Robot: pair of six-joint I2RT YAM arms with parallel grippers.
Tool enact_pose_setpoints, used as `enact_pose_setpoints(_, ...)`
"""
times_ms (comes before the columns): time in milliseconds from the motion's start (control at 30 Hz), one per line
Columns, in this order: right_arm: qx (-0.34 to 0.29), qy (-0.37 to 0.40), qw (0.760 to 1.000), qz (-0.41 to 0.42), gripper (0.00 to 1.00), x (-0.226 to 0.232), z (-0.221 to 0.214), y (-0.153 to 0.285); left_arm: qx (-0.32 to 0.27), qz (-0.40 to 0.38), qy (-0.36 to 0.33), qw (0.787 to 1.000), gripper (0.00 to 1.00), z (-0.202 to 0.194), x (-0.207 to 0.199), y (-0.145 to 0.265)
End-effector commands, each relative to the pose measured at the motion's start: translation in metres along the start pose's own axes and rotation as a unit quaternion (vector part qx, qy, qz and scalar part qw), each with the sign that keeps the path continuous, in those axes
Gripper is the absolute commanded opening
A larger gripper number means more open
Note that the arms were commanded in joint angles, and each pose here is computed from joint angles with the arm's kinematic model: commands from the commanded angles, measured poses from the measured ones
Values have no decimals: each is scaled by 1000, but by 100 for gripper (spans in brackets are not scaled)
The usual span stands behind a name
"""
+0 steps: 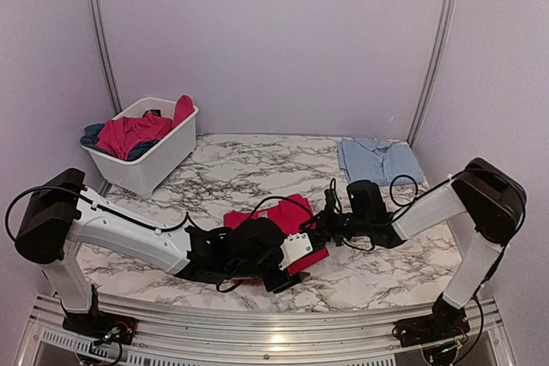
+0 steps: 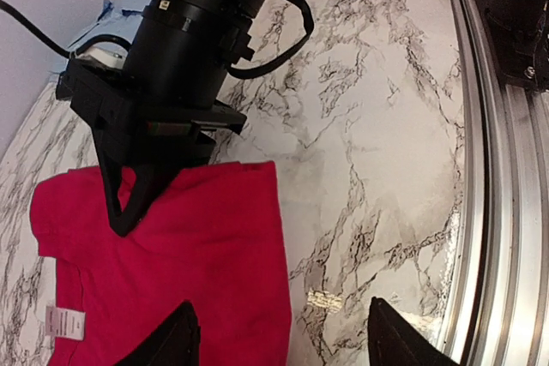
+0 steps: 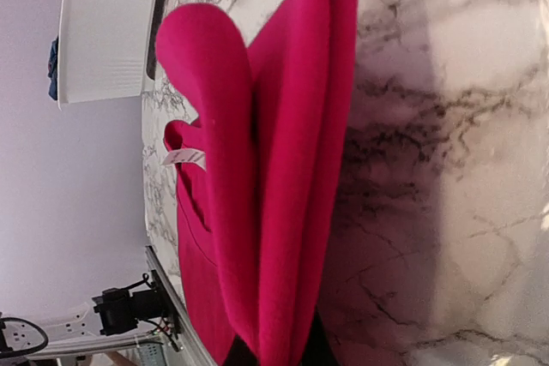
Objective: Fold and stack the mixed laundry pile
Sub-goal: Pass from the left arm to the right, then place the square-folded T-shirt at the center of the board.
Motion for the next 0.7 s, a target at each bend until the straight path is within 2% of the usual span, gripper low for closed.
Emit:
enact_pose_setpoints(0, -63, 138, 984, -97, 0, 10, 62, 28, -24, 45, 49, 997, 70, 10, 29, 24)
enact_pose_setpoints(33, -67, 169, 977, -112, 0, 17, 76, 31, -24, 47, 55, 997, 71, 8, 31, 26)
enact_pose_setpoints(67, -64, 194, 969, -142, 0, 17, 87, 34, -24, 49, 60, 997, 76, 7, 32, 28)
enact_pose_setpoints(100, -62, 219, 958, -174, 0, 16, 97, 37, -22, 52, 64, 996, 84, 4, 33, 29)
enact_pose_setpoints(167, -64, 271, 932, -232, 0, 15, 117, 42, -18, 57, 72, 996, 91, -1, 35, 31)
enact_pose_setpoints(200, -70, 292, 920, -250, 0, 20, 127, 42, -16, 59, 75, 995, 97, -3, 35, 31)
enact_pose_setpoints(233, -77, 310, 910, -263, 0, 25, 137, 42, -15, 59, 78, 995, 99, -4, 35, 31)
enact_pose_setpoints(467, -142, 402, 834, -350, 0, 62, 199, 48, -13, 54, 92, 994, 99, -10, 32, 32)
enact_pose_setpoints(667, -191, 445, 765, -424, 0, 91, 242, 66, -8, 57, 91, 994, 99, -17, 32, 35)
Point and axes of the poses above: each gripper's point midway between its finger pads, its own y axis back along the fingers, its own x axis along the line the jaws close on, z = x × y, the point moved 1 cm from there along y, back along the fingers, and after that the axes turned 14 degrees about -y, right-handed, at the moved point
